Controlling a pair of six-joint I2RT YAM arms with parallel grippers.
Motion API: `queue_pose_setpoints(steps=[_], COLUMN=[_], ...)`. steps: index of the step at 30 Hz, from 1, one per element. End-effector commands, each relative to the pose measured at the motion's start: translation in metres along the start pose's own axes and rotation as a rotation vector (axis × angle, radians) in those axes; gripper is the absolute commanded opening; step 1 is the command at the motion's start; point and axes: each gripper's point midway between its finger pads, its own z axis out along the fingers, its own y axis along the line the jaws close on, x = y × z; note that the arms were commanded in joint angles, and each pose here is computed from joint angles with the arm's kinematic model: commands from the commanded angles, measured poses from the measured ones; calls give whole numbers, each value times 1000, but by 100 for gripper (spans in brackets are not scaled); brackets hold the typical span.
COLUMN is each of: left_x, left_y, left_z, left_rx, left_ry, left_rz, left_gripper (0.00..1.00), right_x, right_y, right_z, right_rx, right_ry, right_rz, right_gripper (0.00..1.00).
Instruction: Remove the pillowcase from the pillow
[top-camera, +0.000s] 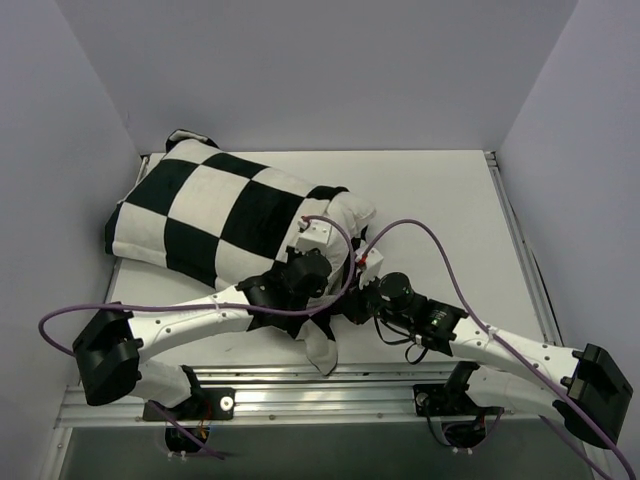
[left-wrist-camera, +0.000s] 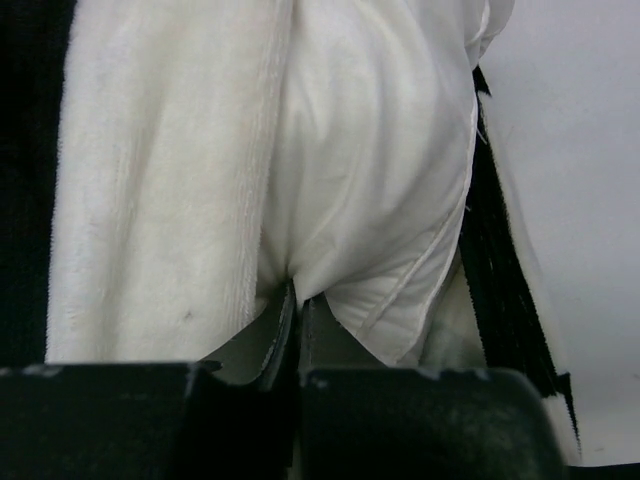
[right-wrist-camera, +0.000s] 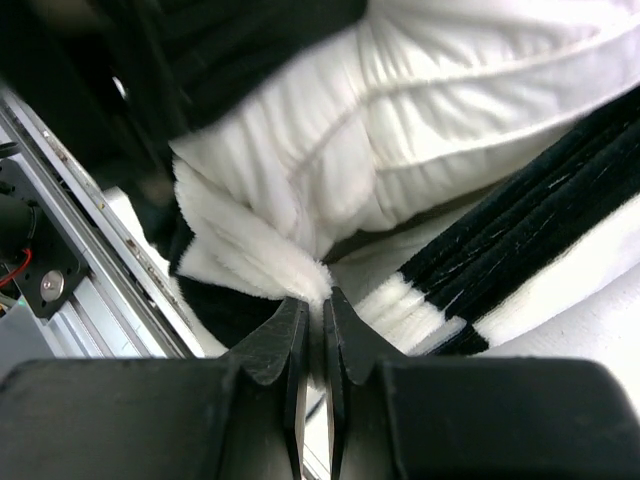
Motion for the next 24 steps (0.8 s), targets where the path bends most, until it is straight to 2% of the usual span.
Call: queue_pose_setpoints(steps=[1, 2, 7, 15, 21, 24], left_x=[-53, -66, -135, -210, -233, -245], left_y=[40, 53, 69, 90, 84, 94], left_z=[-8, -5, -7, -25, -49, -63], left_rx=[-92, -117, -76, -24, 110, 134], left_ry=[-54, -72, -235, -430, -439, -472], left_rz=[-160, -213, -458, -720, -807, -811], left_gripper=[2, 2, 2, 2, 2, 2], right_x=[2, 3, 9, 35, 41, 49], right_y=[9, 8, 12, 2, -25, -39], right_z=[-6, -6, -6, 3, 7, 11], right_rx=[-38, -39, -65, -32, 53, 72], right_ry=[6, 12, 41, 154, 176, 211], right_rz=[9, 9, 0, 6, 80, 128], right_gripper=[0, 0, 0, 0, 0, 0])
